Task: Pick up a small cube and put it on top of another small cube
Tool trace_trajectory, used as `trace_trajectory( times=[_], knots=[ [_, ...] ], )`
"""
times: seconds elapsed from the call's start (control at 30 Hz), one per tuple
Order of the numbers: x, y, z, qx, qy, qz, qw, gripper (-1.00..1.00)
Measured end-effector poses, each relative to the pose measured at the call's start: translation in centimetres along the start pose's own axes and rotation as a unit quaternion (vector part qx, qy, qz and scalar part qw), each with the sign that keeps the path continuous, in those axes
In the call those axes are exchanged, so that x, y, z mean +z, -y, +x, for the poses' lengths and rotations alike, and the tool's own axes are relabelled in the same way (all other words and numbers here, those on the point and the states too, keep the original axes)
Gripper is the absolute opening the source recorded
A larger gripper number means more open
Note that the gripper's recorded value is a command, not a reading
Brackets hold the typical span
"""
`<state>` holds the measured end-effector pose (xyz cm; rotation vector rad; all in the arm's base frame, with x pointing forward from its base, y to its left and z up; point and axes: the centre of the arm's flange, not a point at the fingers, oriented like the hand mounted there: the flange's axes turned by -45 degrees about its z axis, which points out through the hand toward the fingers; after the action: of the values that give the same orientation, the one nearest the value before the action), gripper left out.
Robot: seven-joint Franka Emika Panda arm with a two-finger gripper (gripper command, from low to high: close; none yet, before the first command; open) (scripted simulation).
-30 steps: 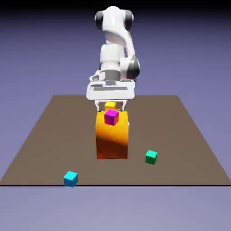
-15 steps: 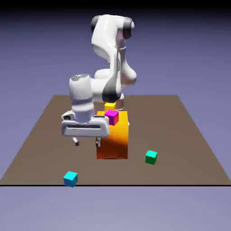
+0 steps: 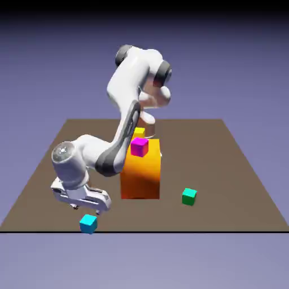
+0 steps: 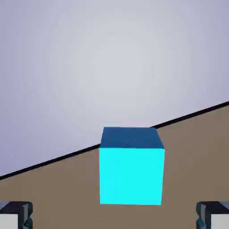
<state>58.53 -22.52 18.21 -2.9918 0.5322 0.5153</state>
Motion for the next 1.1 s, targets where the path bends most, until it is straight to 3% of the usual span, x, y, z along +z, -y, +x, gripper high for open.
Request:
trace_trajectory(
  times=[0.1,0.13,0.2,0.3,0.47,0.8,1.1],
  knots=[
    [4.8,0.0,0.6,0.000,0.000,0.000,1.000,0.00],
    [6.9,0.0,0.7,0.000,0.000,0.000,1.000,-1.00],
    [6.9,0.0,0.7,0.000,0.000,0.000,1.000,-1.00],
    [-0.1,0.1,-0.1,-0.001,0.000,0.002,1.000,-1.00],
    [-3.3,3.0,-4.0,-0.032,0.017,0.034,0.999,-1.00],
    [-9.8,8.6,-13.6,-0.114,0.035,0.050,0.992,-1.00],
    [-14.4,12.0,-23.9,-0.187,0.028,0.006,0.982,-1.00]
  ],
)
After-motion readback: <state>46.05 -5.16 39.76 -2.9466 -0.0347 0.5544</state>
